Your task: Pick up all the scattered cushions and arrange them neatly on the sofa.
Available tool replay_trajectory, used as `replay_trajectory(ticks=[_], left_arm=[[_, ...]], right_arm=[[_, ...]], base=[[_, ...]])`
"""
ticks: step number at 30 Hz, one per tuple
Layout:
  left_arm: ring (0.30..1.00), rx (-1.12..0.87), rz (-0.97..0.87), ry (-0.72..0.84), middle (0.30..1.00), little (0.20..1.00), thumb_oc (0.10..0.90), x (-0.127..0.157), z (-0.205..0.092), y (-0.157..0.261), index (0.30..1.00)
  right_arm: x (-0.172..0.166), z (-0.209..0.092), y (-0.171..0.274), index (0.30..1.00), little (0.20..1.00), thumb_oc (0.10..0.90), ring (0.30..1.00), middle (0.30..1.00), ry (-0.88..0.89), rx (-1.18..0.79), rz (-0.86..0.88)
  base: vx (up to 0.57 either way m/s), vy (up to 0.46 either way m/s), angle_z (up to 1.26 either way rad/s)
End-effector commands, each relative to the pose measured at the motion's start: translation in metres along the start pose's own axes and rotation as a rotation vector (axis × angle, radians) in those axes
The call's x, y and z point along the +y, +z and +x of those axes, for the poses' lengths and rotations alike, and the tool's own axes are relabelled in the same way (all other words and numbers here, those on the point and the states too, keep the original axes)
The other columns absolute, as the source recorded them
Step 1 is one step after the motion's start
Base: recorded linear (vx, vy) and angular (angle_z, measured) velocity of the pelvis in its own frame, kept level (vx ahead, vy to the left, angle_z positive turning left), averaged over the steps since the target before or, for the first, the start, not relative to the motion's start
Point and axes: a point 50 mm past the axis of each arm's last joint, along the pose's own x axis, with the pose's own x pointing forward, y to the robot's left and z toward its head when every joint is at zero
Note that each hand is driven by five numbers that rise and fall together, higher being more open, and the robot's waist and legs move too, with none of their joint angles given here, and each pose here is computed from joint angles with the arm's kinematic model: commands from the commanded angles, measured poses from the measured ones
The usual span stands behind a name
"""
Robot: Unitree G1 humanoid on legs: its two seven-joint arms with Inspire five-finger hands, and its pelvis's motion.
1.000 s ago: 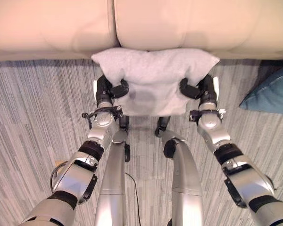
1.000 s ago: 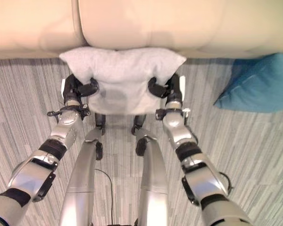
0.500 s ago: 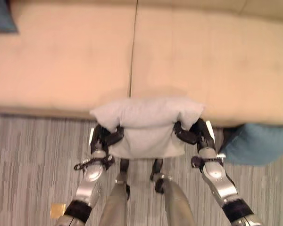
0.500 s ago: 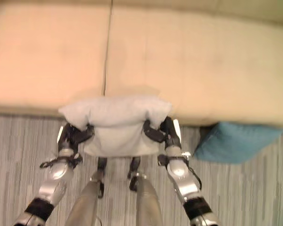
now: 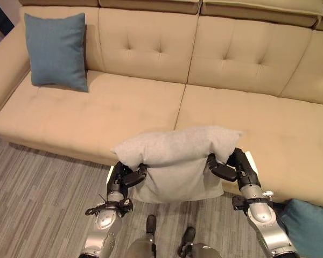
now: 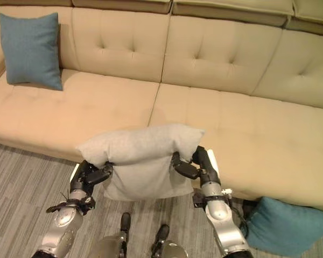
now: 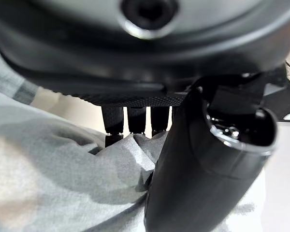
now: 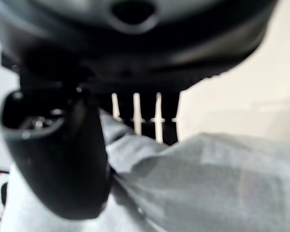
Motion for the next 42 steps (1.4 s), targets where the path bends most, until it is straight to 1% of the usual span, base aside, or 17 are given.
replay_trajectory(ticks=[1, 3, 7, 10, 16, 21, 24, 32, 37, 42], left_arm=[[0.300, -0.228, 0.074, -0.090, 0.300, 0.300, 0.400, -0.001, 0.007, 0.045, 0.300], [0.300, -0.242, 0.104, -0.092, 0.300, 0.300, 0.400, 0.002, 0.006, 0.049, 0.300], [0.300, -0.255, 0.156, -0.094, 0.300, 0.300, 0.400, 0.005, 0.007, 0.053, 0.300], [0.300, -0.269, 0.158, -0.082, 0.300, 0.300, 0.400, 0.005, 0.007, 0.054, 0.300], [0.300, -0.277, 0.138, -0.110, 0.300, 0.300, 0.400, -0.006, 0.012, 0.055, 0.300], [0.300, -0.281, 0.127, -0.177, 0.300, 0.300, 0.400, -0.021, 0.016, 0.055, 0.300], [0.300, -0.261, 0.103, -0.196, 0.300, 0.300, 0.400, -0.024, 0.013, 0.050, 0.300], [0.300, -0.206, 0.113, -0.197, 0.300, 0.300, 0.400, -0.019, 0.009, 0.040, 0.300], [0.300, -0.212, 0.125, -0.185, 0.300, 0.300, 0.400, -0.018, 0.010, 0.042, 0.300], [0.300, -0.214, 0.151, -0.182, 0.300, 0.300, 0.400, -0.013, 0.007, 0.044, 0.300]], right_arm=[[0.006, 0.015, 0.051, 0.300, 0.300, 0.400, 0.300, 0.300, 0.014, -0.269, 0.092], [0.012, 0.014, 0.050, 0.300, 0.300, 0.400, 0.300, 0.300, 0.035, -0.260, 0.130], [0.022, 0.016, 0.053, 0.300, 0.300, 0.400, 0.300, 0.300, 0.076, -0.268, 0.153], [0.025, 0.018, 0.057, 0.300, 0.300, 0.400, 0.300, 0.300, 0.093, -0.289, 0.136], [0.021, 0.020, 0.057, 0.300, 0.300, 0.400, 0.300, 0.300, 0.104, -0.287, 0.119], [0.010, 0.013, 0.047, 0.300, 0.300, 0.400, 0.300, 0.300, 0.074, -0.250, 0.101], [0.003, 0.008, 0.044, 0.300, 0.300, 0.400, 0.300, 0.300, 0.064, -0.237, 0.092], [0.001, 0.006, 0.040, 0.300, 0.300, 0.400, 0.300, 0.300, 0.064, -0.214, 0.085], [-0.001, 0.005, 0.036, 0.300, 0.300, 0.400, 0.300, 0.300, 0.032, -0.193, 0.077], [0.005, 0.003, 0.033, 0.300, 0.300, 0.400, 0.300, 0.300, 0.048, -0.180, 0.083]], base=[[0.24, 0.315, -0.16], [0.10, 0.206, -0.29], [0.07, 0.191, -0.12], [0.10, 0.055, 0.04], [0.18, -0.017, 0.19], [0.16, -0.127, 0.81], [0.15, -0.117, 0.59], [0.14, -0.022, 0.27], [0.16, 0.072, -0.10], [0.24, 0.241, -0.51]])
